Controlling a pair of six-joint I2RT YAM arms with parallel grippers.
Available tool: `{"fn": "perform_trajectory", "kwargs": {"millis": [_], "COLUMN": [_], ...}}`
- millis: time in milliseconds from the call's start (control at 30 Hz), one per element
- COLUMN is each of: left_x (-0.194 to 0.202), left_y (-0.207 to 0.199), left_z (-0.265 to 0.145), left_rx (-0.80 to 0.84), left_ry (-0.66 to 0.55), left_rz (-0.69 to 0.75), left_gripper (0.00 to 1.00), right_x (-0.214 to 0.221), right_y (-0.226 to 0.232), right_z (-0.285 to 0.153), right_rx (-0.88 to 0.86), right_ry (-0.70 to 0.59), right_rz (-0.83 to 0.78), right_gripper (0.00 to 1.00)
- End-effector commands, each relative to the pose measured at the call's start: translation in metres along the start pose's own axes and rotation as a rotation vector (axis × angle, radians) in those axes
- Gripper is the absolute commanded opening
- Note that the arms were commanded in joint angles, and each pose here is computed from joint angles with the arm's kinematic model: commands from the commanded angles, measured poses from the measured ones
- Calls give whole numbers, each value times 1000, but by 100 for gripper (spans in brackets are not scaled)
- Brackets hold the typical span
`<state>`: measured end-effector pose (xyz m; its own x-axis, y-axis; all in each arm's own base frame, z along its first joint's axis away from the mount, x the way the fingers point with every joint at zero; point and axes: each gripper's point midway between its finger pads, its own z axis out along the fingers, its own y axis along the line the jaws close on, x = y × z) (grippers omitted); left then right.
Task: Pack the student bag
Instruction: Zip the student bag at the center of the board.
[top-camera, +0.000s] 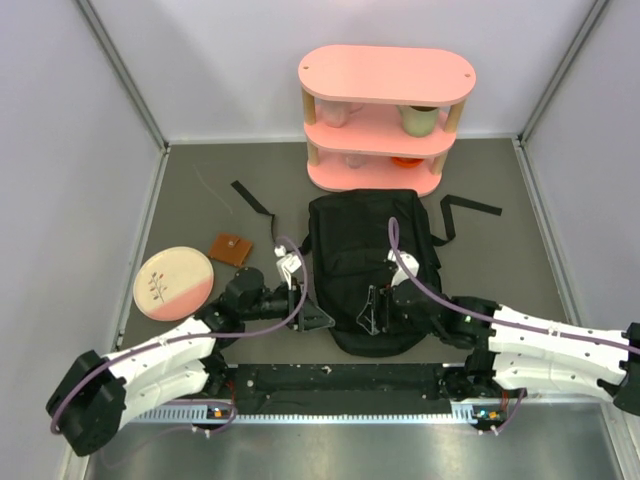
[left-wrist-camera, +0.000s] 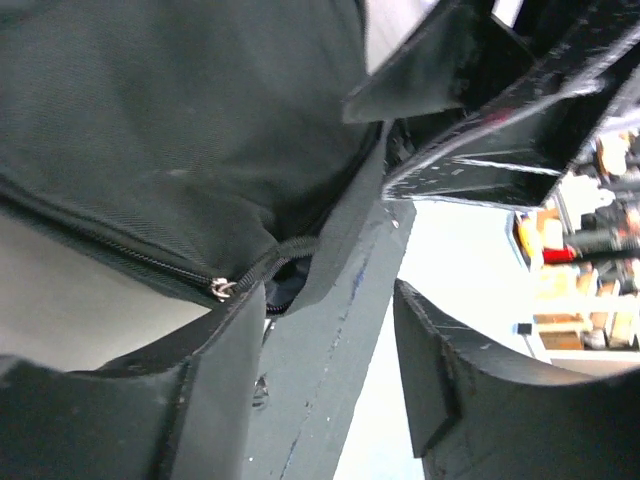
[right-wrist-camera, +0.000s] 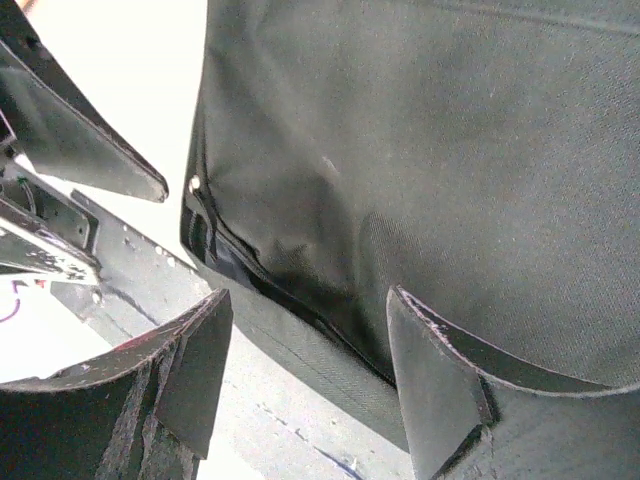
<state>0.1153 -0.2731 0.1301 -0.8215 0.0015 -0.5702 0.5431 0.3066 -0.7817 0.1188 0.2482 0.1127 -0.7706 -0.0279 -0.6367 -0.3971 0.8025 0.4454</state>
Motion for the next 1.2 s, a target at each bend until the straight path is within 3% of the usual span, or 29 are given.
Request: {"fn": "perform_trajectory", "kwargs": {"millis": [0,100,200,367,533,667,867,933,1167], "left_x": [-26,-31,-37,-41,-31,-39,-45,-47,-49], "left_y": [26,44,71,78,83,78,74,73,71], "left_z": [-9,-20,-35,-37,-18,-6,9,14,22], "left_rx": [-191,-285,-432,-418,-364,-301,-257,-241,-191], "left_ry": [-131,-194,-289,-332,-247,-255,-199,-191,-184], "left_rz": [2,-51,-110,-149,-209,-216,-222,-225,-252], "left_gripper": [61,65,79,87,85,84,80,77,65], "right_x": [-40,-44,-44,-28,-15,-14,-11,-10,-6], "right_y": [18,31,51,75,83,87,88,87,84], "right_z": [-2,3,9,29,43,50,62,65,72], "right_rx": [7,-11,-57,-140,-163,-172,-159,-152,-133], "right_ry": [-125,-98,-48,49,122,127,144,153,167], "right_rz": [119,112,118,124,80,60,48,49,50], "right_gripper": [63,63,63,63,58,56,41,32,26]}}
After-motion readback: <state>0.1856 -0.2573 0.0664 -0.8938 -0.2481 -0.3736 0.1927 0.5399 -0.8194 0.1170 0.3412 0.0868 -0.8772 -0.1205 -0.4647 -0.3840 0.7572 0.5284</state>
